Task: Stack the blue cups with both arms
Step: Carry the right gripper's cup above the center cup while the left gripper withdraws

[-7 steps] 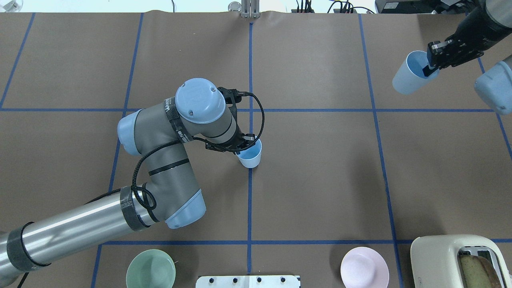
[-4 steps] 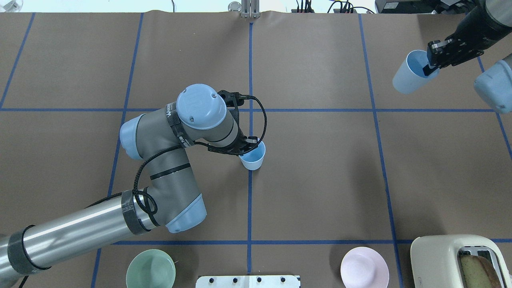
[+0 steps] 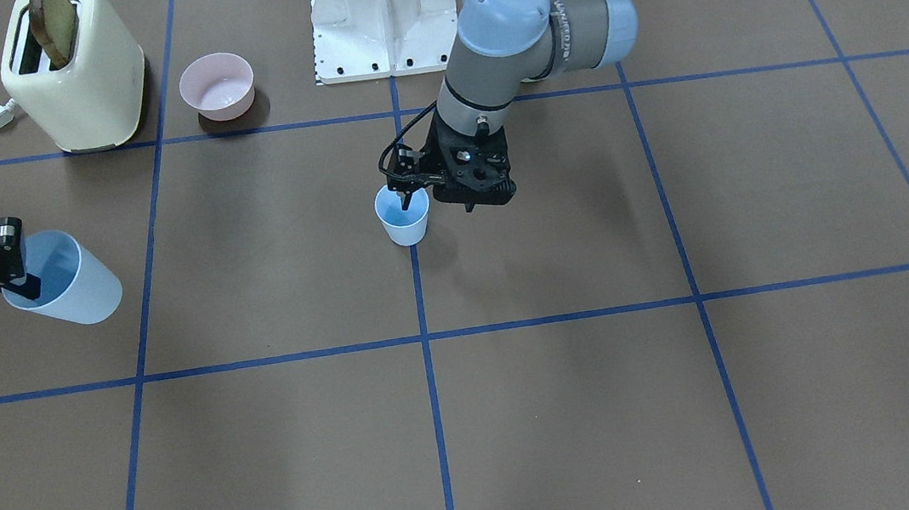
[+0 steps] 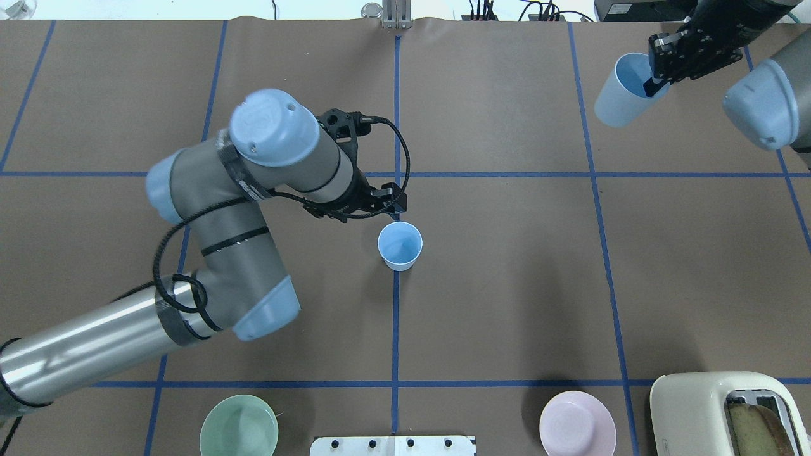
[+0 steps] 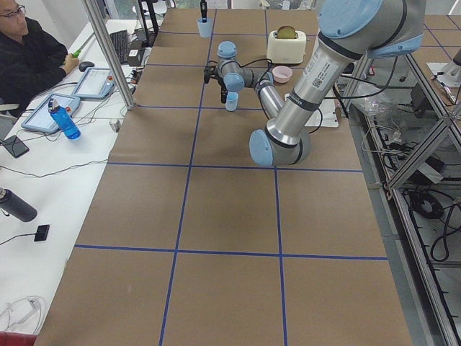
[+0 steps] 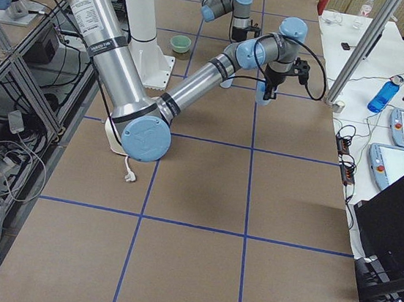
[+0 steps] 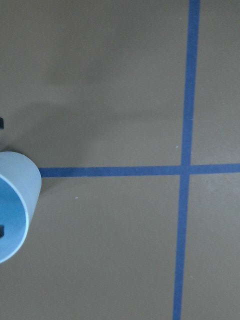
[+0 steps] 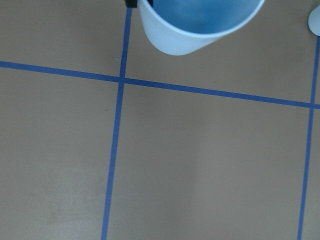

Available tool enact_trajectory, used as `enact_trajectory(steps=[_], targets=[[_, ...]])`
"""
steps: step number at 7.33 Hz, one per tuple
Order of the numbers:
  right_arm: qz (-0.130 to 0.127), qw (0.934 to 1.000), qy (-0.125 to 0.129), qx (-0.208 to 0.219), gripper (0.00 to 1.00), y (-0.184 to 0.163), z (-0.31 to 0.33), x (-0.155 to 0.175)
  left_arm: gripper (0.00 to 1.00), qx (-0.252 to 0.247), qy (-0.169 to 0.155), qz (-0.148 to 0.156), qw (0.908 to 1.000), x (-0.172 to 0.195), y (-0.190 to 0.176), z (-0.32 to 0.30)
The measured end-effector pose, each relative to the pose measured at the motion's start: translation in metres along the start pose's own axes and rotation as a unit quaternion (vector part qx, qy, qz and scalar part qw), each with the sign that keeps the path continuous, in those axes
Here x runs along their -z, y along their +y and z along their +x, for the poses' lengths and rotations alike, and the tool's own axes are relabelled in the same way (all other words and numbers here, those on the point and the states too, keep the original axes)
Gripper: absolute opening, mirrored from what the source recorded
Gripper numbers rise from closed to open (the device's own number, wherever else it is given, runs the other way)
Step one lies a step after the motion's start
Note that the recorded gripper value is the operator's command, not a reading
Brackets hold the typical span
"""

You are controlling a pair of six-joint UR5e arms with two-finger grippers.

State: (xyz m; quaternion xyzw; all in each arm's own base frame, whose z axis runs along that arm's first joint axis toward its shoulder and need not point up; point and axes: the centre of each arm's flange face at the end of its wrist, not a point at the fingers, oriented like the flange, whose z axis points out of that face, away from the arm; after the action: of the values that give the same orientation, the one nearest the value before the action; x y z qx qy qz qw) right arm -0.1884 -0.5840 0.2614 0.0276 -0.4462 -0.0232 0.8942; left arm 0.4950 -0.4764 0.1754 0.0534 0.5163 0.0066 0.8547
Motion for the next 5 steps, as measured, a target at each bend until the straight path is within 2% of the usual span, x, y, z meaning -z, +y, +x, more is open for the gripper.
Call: enact_trajectory(steps=[3, 5], targets=[[0.011, 0.9986, 0.019, -0.048, 0.00, 0.023, -0.129, -0.037, 0.98, -0.051, 0.011, -0.003, 0.9986, 0.121, -0.053, -0.145], [0.017, 0.9972, 0.027, -0.068, 0.00, 0.058, -0.205, -0.072, 0.98, -0.082, 0.000, 0.005, 0.9966, 0.171, -0.073, -0.236]])
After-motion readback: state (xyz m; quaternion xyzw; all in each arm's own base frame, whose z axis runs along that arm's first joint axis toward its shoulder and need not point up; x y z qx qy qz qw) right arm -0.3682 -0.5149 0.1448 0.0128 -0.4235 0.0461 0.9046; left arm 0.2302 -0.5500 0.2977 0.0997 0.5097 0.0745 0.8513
